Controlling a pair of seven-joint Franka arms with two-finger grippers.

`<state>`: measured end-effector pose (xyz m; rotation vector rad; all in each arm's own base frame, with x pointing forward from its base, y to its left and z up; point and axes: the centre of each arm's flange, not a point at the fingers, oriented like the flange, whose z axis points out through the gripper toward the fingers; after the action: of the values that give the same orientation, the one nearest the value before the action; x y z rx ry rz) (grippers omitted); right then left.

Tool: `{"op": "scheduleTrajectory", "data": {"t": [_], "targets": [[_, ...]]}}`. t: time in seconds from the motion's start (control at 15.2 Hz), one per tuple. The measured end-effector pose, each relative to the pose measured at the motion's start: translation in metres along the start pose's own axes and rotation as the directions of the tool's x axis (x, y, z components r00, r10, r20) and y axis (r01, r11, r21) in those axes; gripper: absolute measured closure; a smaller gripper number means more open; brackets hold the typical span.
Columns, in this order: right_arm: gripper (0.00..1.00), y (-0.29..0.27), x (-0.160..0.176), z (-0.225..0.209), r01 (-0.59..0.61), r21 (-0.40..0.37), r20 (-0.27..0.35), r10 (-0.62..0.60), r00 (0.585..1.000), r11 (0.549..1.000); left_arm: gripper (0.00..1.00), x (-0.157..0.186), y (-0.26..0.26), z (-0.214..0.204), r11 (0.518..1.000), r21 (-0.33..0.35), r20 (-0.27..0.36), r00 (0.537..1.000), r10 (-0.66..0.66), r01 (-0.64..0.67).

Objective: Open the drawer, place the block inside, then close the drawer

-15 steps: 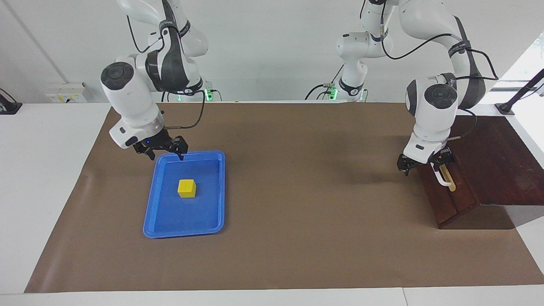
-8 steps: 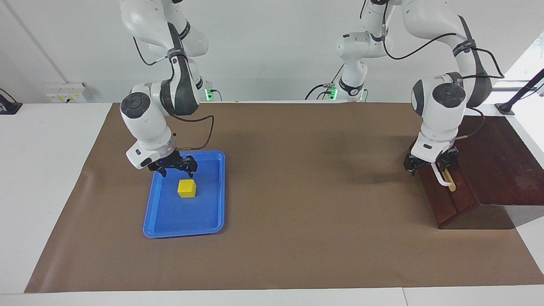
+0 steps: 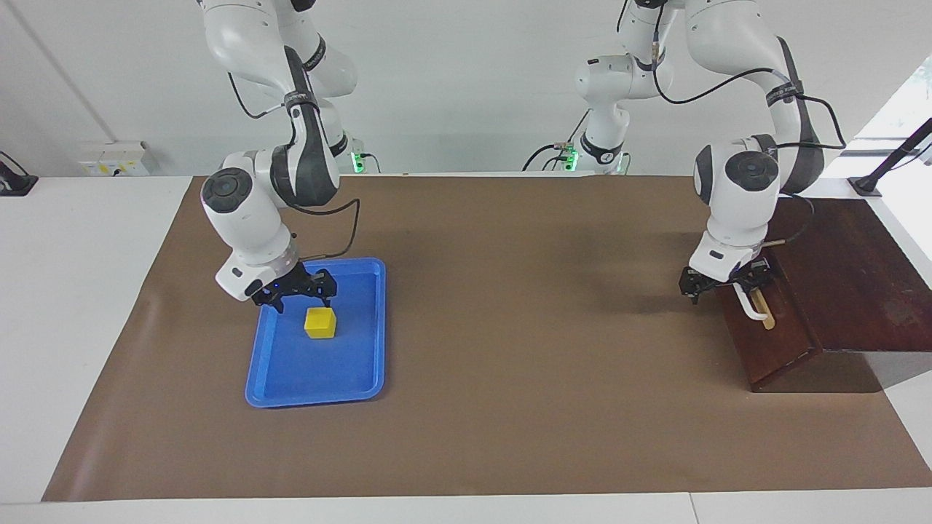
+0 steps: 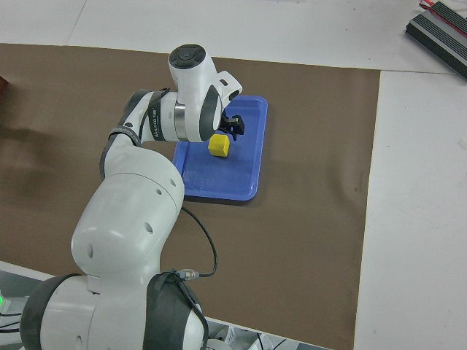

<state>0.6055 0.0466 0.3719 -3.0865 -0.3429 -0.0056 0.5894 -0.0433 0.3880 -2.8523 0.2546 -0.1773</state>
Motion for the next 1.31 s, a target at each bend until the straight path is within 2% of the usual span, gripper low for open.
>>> {"op": "scheduleTrajectory", "data": {"t": [0.13, 0.26, 0.39, 0.53, 0.66, 0.72, 0.85, 1.05, 1.31], "targets": [[0.0, 0.015, -0.001, -0.003, 0.222, -0.002, -0.008, -0.222, 0.975, 0.975, 0.0, 0.004, 0.049, -0.015, 1.0, -0.01, -0.026, 1.0, 0.005, -0.005], [0.0, 0.031, -0.002, -0.006, 0.42, 0.027, -0.047, -0.418, 0.907, 0.907, 0.0, 0.004, 0.086, -0.028, 1.0, -0.02, -0.043, 0.999, -0.006, 0.005], [0.0, 0.042, -0.002, -0.007, 0.585, 0.06, -0.131, -0.574, 0.808, 0.809, 0.0, 0.003, 0.1, -0.032, 1.0, -0.028, -0.045, 0.999, -0.012, 0.011], [0.0, 0.055, -0.004, -0.007, 0.722, 0.06, -0.23, -0.695, 0.682, 0.689, 0.0, 0.004, 0.103, -0.035, 0.998, -0.048, -0.041, 0.999, -0.03, 0.028], [0.0, 0.067, -0.01, 0.0, 0.817, 0.043, -0.337, -0.762, 0.553, 0.574, 0.0, 0.004, 0.103, -0.036, 0.998, -0.053, -0.032, 0.999, -0.037, 0.036], [0.0, 0.074, -0.014, 0.005, 0.848, 0.026, -0.37, -0.783, 0.5, 0.529, 0.0, 0.005, 0.102, -0.038, 0.998, -0.053, -0.027, 0.999, -0.04, 0.039], [0.0, 0.086, -0.024, 0.014, 0.888, -0.003, -0.414, -0.809, 0.417, 0.46, 0.0, 0.009, 0.101, -0.049, 0.997, -0.055, -0.006, 0.999, -0.054, 0.054], [0.0, 0.089, -0.036, 0.029, 0.913, -0.019, -0.483, -0.804, 0.348, 0.407, 0.0, 0.019, 0.093, -0.071, 0.995, -0.058, 0.019, 0.996, -0.082, 0.083], [0.0, 0.108, -0.057, 0.057, 0.932, -0.008, -0.581, -0.761, 0.291, 0.363, 0.0, 0.026, 0.088, -0.087, 0.984, -0.1, 0.061, 0.988, -0.142, 0.147]]}}
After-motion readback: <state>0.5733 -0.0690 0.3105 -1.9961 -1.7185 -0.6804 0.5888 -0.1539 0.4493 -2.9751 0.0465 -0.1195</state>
